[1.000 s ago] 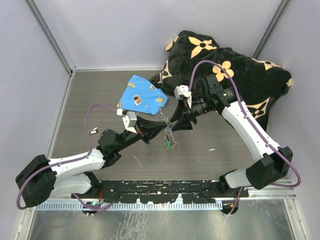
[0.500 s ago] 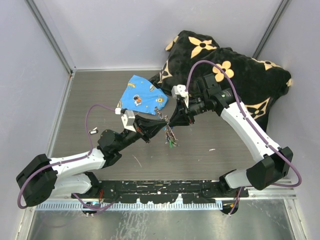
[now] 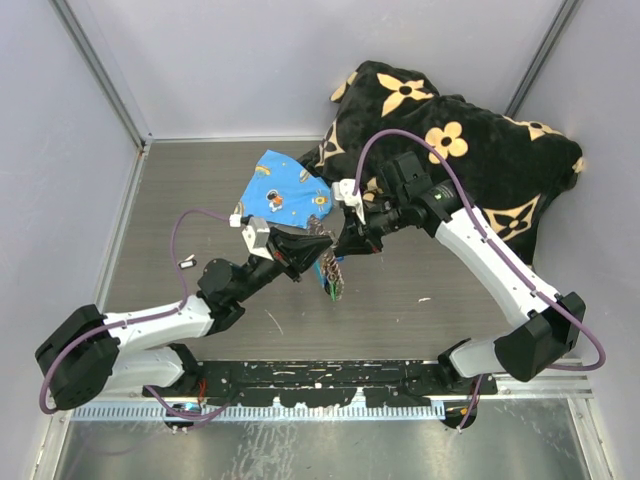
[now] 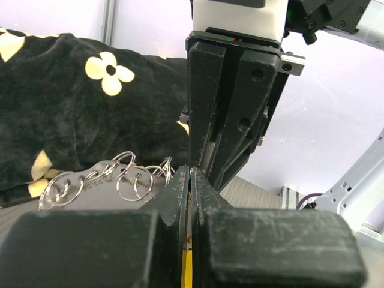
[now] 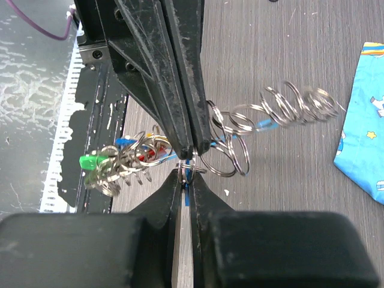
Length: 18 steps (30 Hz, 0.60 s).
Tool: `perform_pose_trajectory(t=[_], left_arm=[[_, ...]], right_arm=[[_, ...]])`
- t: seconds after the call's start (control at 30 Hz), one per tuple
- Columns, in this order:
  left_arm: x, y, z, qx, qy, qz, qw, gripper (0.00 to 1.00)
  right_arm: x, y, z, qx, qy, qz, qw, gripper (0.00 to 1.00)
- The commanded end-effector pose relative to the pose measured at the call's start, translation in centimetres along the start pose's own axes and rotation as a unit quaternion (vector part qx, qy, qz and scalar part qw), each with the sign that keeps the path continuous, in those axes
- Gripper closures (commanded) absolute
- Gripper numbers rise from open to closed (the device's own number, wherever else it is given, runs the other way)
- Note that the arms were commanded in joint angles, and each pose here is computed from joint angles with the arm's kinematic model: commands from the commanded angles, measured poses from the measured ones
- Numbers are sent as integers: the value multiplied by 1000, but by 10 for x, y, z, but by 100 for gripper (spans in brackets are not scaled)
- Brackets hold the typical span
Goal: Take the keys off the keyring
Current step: Remove the key from the keyring.
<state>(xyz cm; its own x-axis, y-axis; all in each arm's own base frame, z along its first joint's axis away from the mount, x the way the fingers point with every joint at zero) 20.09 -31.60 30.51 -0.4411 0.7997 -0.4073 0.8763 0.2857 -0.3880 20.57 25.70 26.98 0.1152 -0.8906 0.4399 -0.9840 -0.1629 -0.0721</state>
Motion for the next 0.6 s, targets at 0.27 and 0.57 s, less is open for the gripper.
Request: perform_pose_trajectory(t=[0.27, 0.57], left_arm=[[-7, -8, -34, -12, -72, 15, 997, 100], [-5, -12, -33, -6, -69, 25, 997, 100]], right_arm=[[20, -2, -25, 15, -32, 27, 999, 69], [21, 0, -35, 0, -60, 13, 998, 63]])
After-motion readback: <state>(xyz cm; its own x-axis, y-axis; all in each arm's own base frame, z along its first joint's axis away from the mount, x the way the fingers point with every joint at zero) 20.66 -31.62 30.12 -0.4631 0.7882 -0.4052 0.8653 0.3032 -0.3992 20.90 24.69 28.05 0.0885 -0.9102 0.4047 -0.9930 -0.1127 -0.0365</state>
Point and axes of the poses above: each gripper's point midway between its finger pads, its own x axis back along the fingers, its own y axis along the line the jaws close on, z = x × y, the point moved 1 cm from there along x, back along the fingers, and after that the axes turned 9 degrees about x, right-handed, at the moved point
